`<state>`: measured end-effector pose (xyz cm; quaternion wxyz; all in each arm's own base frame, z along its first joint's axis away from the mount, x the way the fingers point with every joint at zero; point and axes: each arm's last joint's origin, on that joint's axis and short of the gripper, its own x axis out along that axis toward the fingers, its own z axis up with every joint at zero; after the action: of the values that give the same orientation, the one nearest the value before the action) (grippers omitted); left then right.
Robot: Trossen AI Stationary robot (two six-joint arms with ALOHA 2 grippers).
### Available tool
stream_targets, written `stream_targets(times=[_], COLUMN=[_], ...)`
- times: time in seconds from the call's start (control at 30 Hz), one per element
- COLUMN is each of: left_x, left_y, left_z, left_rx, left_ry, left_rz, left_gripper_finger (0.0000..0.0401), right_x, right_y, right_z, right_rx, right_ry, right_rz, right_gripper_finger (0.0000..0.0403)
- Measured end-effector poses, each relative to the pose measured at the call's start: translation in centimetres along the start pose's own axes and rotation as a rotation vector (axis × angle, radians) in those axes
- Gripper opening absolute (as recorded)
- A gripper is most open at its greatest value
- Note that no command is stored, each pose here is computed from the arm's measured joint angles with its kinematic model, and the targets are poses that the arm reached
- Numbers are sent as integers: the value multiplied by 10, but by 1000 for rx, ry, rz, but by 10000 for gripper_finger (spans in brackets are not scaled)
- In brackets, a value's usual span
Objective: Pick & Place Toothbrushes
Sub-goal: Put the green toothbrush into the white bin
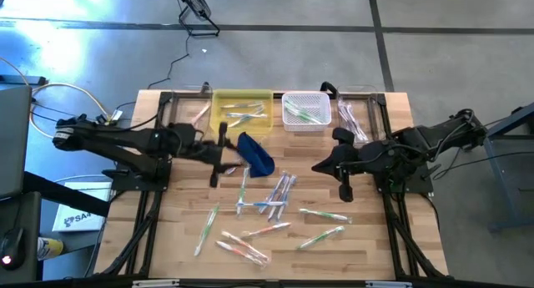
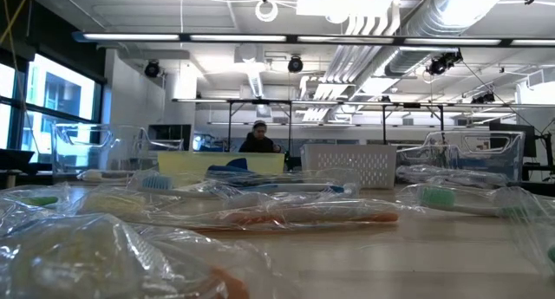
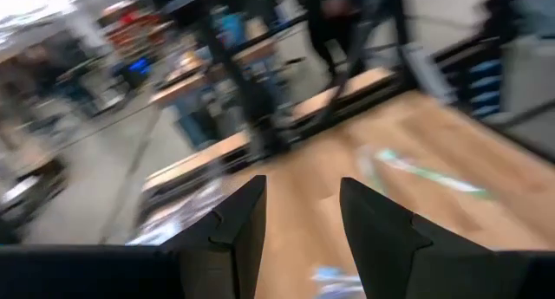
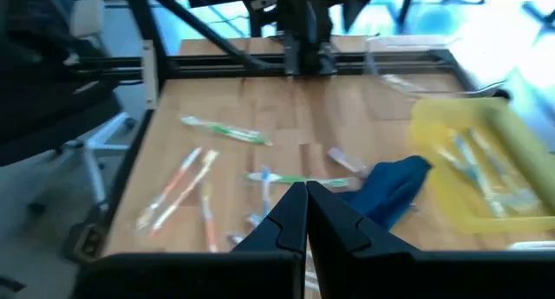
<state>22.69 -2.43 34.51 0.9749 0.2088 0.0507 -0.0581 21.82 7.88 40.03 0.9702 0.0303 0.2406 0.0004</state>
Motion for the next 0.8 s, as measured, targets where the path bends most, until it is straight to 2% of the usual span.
stream_targets(times=[0.13,0.23,0.37,0.53,0.8], left_x=[-1,-2,-4,-6,-6], left_y=[-17,-27,-38,-46,-45], left_z=[8,12,16,19,19], left_rx=[-39,-131,-256,-419,-535], left_ry=[-45,-55,-59,-48,-28], left_rz=[-103,-151,-203,-246,-246], left_gripper_finger=[143,143,143,143,143], right_x=[5,11,21,38,66], right_y=[3,7,10,17,26], right_z=[-2,-3,-5,-3,-3], right_rx=[16,13,11,16,63], right_ry=[30,62,83,66,44], right_rz=[59,113,124,129,107], right_gripper_finger=[2,2,2,2,2])
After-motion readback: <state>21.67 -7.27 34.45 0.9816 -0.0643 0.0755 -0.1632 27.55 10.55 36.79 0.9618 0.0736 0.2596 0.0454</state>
